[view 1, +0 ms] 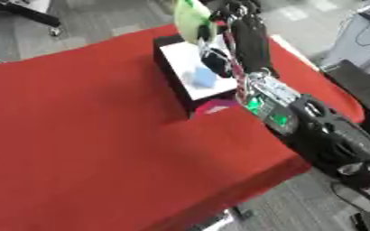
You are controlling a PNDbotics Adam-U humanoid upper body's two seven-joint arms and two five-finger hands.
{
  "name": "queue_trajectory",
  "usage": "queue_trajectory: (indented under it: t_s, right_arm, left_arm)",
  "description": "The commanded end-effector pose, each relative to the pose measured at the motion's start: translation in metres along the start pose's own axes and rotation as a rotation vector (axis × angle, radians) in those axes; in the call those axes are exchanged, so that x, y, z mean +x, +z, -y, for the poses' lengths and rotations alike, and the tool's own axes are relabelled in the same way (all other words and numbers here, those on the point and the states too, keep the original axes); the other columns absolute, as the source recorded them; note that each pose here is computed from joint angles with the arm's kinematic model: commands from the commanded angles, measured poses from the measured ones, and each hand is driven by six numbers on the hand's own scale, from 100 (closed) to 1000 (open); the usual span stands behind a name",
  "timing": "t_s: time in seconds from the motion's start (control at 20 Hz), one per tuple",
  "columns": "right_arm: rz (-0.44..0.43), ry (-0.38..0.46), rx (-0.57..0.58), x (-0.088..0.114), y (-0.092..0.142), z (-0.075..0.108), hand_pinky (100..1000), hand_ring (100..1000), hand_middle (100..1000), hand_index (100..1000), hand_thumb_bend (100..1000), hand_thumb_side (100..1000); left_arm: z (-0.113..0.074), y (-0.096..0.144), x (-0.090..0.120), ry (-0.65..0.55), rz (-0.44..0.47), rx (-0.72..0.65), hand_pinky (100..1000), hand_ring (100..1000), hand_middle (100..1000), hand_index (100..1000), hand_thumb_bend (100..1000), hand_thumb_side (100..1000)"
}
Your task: Pick up the objects with one hand, pass them to the other hand, and then place them into the box on the other side of the table.
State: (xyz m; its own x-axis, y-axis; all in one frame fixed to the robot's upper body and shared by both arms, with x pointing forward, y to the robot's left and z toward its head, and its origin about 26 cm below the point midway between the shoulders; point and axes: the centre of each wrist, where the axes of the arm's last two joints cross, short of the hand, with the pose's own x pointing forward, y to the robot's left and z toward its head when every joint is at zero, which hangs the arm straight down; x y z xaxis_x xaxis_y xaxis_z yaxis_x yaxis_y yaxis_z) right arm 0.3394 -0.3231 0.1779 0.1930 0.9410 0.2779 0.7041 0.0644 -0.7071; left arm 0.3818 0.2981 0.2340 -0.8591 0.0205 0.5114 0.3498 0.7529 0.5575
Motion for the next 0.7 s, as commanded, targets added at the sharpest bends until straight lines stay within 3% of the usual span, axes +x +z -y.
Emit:
queue_trajectory:
  t_s: [0.05, 0.2, 0.25, 0.3, 0.4, 0.55, 0.7]
  right_arm:
    - [-0.176, 0.103, -0.065, -0.030, -0.033, 0.015, 537, 987, 646, 813, 100, 211]
    - [-0.294, 0.154, 0.011, -0.054, -0.042, 0.012, 572, 1000, 699, 897, 100, 479]
    - [-0.328, 0.171, 0.045, -0.060, -0.044, 0.010, 579, 1000, 709, 908, 100, 521]
    - [-0.359, 0.190, 0.080, -0.066, -0.045, 0.006, 599, 1000, 737, 938, 100, 645]
    - [-0.418, 0.223, 0.154, -0.076, -0.046, -0.001, 617, 1000, 760, 969, 100, 746]
    - [-0.508, 0.271, 0.223, -0.089, -0.046, -0.013, 612, 1000, 770, 1000, 100, 793]
    - [-0.554, 0.291, 0.232, -0.091, -0.040, -0.019, 588, 1000, 763, 1000, 100, 766]
  left_arm:
    - [-0.005, 0.000, 0.021, -0.029, 0.032, 0.042, 695, 562, 555, 673, 100, 495]
    - [-0.001, 0.008, 0.029, -0.019, 0.019, 0.077, 694, 562, 554, 672, 100, 499]
    - [0.000, 0.010, 0.032, -0.017, 0.014, 0.085, 694, 562, 554, 672, 100, 499]
    - [0.001, 0.014, 0.033, -0.016, 0.004, 0.094, 693, 561, 553, 670, 100, 502]
    - [0.002, 0.021, 0.037, -0.016, -0.015, 0.112, 693, 561, 553, 670, 100, 505]
    - [0.005, 0.029, 0.041, -0.014, -0.041, 0.135, 692, 562, 553, 669, 100, 513]
    - [0.008, 0.036, 0.044, -0.006, -0.066, 0.162, 690, 563, 554, 669, 100, 520]
